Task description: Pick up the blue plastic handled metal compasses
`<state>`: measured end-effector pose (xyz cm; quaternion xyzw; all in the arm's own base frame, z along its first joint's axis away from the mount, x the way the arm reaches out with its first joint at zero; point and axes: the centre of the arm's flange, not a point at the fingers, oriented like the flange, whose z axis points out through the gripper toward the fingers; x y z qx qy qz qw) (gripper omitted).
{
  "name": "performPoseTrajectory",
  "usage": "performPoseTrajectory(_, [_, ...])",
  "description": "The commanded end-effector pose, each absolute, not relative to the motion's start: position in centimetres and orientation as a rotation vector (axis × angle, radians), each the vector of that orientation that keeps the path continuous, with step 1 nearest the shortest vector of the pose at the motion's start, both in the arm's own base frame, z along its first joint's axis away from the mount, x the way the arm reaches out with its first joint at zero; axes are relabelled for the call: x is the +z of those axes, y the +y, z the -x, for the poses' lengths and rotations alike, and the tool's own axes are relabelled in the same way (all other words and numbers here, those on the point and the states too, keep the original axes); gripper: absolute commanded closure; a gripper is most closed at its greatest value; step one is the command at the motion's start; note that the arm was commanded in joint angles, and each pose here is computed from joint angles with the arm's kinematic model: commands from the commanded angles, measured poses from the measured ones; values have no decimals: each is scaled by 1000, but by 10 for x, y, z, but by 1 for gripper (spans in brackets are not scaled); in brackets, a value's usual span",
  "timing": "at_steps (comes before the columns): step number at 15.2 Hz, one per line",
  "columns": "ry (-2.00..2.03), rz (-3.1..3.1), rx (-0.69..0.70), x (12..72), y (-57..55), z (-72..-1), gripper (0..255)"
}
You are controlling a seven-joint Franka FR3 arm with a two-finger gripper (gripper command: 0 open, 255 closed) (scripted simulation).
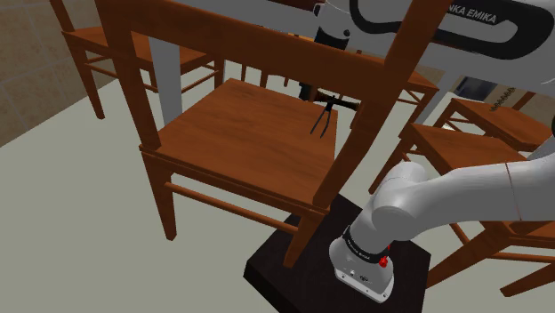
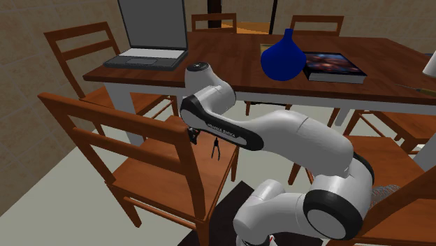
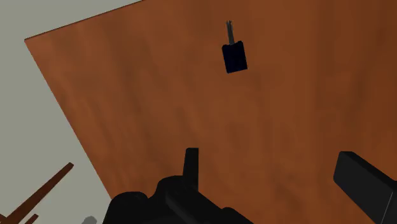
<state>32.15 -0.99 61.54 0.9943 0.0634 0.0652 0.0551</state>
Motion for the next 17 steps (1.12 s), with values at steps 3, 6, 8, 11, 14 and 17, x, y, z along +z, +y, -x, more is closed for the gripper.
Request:
performPoseTrajectory(3, [543,-2949,-64,610,-12,-321,0])
performPoseTrajectory(6, [1033,-2735,-445,602,-15,-320,0])
performPoseTrajectory(8, [1104,-2691,-501,596,-16,-320,0])
performPoseTrajectory(11, [1104,-2691,-501,580,-16,-320,0])
performPoseTrajectory(14, [1104,-2691,-501,564,-16,-320,0])
performPoseTrajectory(17, [1104,-2691,-501,561,-16,-320,255])
